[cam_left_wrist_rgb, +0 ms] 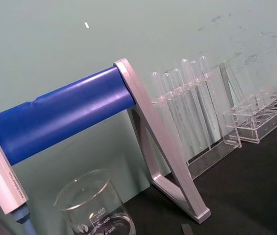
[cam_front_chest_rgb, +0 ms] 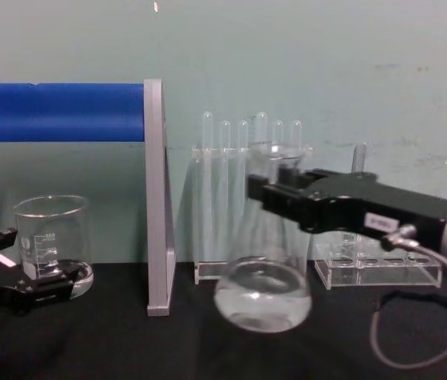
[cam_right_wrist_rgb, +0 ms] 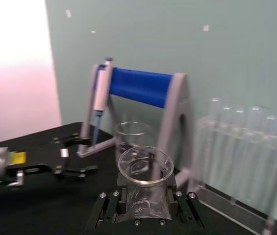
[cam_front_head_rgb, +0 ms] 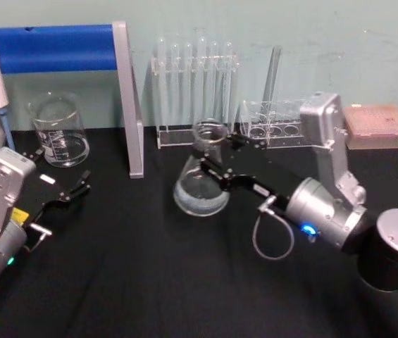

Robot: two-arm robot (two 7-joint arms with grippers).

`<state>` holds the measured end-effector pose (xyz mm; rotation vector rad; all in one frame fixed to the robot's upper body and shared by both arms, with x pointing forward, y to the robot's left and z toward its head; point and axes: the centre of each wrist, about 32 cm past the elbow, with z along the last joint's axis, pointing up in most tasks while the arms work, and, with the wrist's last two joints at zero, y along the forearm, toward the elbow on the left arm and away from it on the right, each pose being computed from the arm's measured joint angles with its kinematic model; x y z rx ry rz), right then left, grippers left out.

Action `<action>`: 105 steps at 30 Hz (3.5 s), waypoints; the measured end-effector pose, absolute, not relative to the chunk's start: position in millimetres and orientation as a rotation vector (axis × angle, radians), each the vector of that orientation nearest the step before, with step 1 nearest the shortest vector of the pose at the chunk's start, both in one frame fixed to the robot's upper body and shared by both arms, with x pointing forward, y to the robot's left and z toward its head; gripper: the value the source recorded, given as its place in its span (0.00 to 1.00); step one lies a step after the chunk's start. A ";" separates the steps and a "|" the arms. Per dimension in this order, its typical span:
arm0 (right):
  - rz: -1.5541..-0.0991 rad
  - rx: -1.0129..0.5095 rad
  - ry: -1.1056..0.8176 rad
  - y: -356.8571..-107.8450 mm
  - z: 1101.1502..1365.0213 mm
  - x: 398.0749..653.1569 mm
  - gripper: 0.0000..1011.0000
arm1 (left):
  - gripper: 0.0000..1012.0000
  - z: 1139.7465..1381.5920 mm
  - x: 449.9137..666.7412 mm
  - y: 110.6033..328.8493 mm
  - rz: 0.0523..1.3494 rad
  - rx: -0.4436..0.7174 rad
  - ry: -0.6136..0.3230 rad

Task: Grasp the erlenmeyer flask with one hand, shake it three times, then place it back.

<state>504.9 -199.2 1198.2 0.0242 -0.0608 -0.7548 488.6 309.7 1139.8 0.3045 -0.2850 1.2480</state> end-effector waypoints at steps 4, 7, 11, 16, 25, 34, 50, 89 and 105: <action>-0.834 0.026 -0.067 -213.2 1199.2 502.1 0.44 | 0.99 1139.8 488.6 309.7 1.248 0.304 -0.285; -0.910 0.027 -0.070 -226.3 1199.7 498.7 0.44 | 0.99 1139.8 488.6 309.7 1.248 0.305 -0.285; -1.015 0.028 -0.074 -245.0 1200.6 491.9 0.44 | 0.99 1139.8 488.6 309.7 1.248 0.304 -0.285; -1.146 0.020 -0.078 -268.5 1201.0 479.4 0.44 | 0.99 1139.8 488.6 309.7 1.248 0.304 -0.285; -1.268 0.010 -0.080 -291.2 1201.4 462.6 0.44 | 0.99 1139.8 488.6 309.7 1.248 0.305 -0.285; -1.209 0.010 -0.077 -283.0 1202.1 466.5 0.44 | 0.99 1139.8 488.6 309.7 1.248 0.305 -0.285; -0.853 0.008 -0.061 -225.9 1200.0 492.7 0.44 | 0.99 1139.8 488.6 309.7 1.248 0.305 -0.285; -0.699 -0.040 -0.032 -231.2 1190.8 512.6 0.44 | 0.99 1139.8 488.6 309.7 1.248 0.305 -0.285; -0.633 -0.063 0.004 -239.2 1180.4 510.5 0.44 | 0.99 1139.8 488.6 309.7 1.248 0.304 -0.285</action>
